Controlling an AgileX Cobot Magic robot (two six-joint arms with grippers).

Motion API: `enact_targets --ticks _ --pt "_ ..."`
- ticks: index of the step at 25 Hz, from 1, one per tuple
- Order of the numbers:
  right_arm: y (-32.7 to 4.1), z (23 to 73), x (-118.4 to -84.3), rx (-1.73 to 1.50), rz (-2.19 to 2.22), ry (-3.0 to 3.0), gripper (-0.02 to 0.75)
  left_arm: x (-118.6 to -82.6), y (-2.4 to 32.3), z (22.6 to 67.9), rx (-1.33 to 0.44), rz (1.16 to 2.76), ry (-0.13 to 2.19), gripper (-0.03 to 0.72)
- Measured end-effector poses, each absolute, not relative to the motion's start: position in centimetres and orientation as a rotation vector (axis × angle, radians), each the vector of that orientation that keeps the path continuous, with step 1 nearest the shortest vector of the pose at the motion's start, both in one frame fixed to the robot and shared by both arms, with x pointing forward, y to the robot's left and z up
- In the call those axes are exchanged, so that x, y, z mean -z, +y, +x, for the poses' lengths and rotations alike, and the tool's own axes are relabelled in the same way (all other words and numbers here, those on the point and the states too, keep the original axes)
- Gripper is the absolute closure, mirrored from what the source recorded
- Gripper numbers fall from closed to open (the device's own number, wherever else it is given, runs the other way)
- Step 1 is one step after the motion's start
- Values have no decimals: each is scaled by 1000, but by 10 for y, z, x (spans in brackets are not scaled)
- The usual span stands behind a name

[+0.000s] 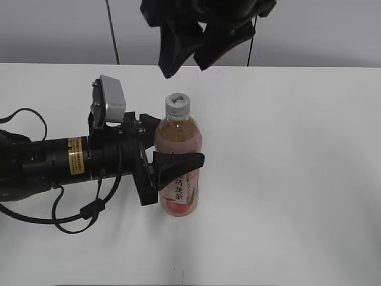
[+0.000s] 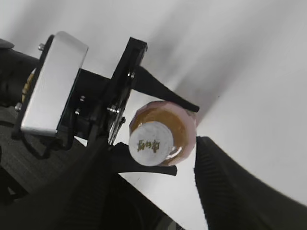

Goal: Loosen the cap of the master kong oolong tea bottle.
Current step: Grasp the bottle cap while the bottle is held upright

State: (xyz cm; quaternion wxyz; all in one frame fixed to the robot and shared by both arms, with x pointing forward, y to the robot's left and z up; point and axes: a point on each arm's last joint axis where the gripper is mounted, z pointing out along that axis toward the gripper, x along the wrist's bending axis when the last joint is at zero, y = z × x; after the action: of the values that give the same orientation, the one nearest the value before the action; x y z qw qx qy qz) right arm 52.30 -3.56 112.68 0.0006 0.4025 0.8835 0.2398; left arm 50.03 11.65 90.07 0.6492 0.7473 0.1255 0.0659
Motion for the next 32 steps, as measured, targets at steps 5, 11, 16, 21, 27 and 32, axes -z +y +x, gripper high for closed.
enact_targets --ticks 5,11,16,21,27,32 --pt "-34 518 -1108 -683 1337 2818 309 -901 116 500 -150 1698 285 234" --pt "-32 522 -1096 -639 1358 2837 309 -901 116 500 -150 1698 285 234" --pt "-26 526 -1086 -620 1399 2857 309 -901 116 500 -150 1698 285 234" --pt "-22 529 -1094 -668 1473 2813 309 -901 116 500 -150 1698 285 234" --pt "-21 529 -1093 -661 1506 2801 309 -901 116 500 -150 1698 284 234" --pt "-13 524 -1088 -614 1450 2811 309 -901 116 500 -150 1698 284 234"
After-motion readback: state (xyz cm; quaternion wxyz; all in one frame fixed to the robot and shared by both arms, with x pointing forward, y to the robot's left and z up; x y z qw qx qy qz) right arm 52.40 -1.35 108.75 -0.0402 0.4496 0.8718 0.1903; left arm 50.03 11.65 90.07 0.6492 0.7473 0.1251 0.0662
